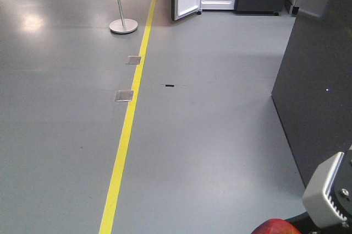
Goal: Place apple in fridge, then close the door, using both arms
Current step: 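Drive the base away from the counter holding the apple in the right gripper, then drive toward the open white refrigerator carrying the apple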
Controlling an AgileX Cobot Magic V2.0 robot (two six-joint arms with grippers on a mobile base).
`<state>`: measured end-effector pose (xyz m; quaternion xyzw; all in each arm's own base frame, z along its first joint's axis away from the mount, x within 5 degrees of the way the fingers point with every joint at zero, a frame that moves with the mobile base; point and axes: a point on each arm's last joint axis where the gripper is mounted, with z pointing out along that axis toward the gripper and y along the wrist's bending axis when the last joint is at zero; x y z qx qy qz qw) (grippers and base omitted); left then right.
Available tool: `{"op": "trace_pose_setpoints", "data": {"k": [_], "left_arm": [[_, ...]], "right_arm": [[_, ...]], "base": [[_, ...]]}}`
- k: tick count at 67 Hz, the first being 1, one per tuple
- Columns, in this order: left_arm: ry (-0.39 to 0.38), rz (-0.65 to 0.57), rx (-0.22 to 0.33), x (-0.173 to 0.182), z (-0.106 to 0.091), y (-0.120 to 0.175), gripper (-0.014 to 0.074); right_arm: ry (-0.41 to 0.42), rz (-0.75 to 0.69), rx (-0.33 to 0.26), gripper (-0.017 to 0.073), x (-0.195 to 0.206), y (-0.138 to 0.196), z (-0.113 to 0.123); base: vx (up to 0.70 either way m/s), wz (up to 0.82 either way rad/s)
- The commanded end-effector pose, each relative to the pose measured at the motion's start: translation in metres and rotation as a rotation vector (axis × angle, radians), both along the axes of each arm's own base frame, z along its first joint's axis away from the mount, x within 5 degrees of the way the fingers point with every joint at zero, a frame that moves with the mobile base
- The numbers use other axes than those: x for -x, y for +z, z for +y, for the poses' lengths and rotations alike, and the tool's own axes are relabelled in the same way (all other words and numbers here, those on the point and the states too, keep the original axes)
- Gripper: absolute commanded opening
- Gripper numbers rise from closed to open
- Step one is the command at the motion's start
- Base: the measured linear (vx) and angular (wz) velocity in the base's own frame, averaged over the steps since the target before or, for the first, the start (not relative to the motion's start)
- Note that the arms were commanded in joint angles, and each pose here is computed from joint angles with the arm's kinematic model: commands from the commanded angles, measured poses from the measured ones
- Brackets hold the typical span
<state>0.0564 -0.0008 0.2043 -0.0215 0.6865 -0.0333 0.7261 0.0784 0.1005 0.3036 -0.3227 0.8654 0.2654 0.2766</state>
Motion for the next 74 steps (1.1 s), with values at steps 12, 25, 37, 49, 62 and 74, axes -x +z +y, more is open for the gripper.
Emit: {"op": "trace_pose_setpoints", "data": {"k": [12,25,37,49,62,74], "left_arm": [[0.0,-0.104,0.013,0.0027,0.0001,0.0129,-0.0006],[0.0,-0.104,0.013,0.0027,0.0001,0.0129,-0.0006],[0.0,-0.104,0.013,0.0027,0.0001,0.0129,-0.0006],[0.0,-0.104,0.013,0.0027,0.0001,0.0129,-0.0006],[0.0,-0.104,0.013,0.0027,0.0001,0.0129,-0.0006],[0.0,-0.104,0.013,0.0027,0.0001,0.0129,-0.0006]], "right_arm": [[-0.018,-0.055,-0.07,0.0159,-0.0032,0.0129,0.0026],[-0.018,-0.055,-0.07,0.0159,-0.0032,0.0129,0.0026],[-0.018,-0.055,-0.07,0.0159,-0.0032,0.0129,0.0026],[-0.018,-0.055,-0.07,0.0159,-0.0032,0.0129,0.0026],[-0.018,-0.055,-0.07,0.0159,-0.0032,0.0129,0.0026],[-0.018,-0.055,-0.07,0.0159,-0.0032,0.0129,0.0026]], "base": [[0.15,-0.06],[0.16,-0.06],[0.17,-0.05],[0.17,-0.05],[0.19,-0.04],[0.21,-0.02]]}}
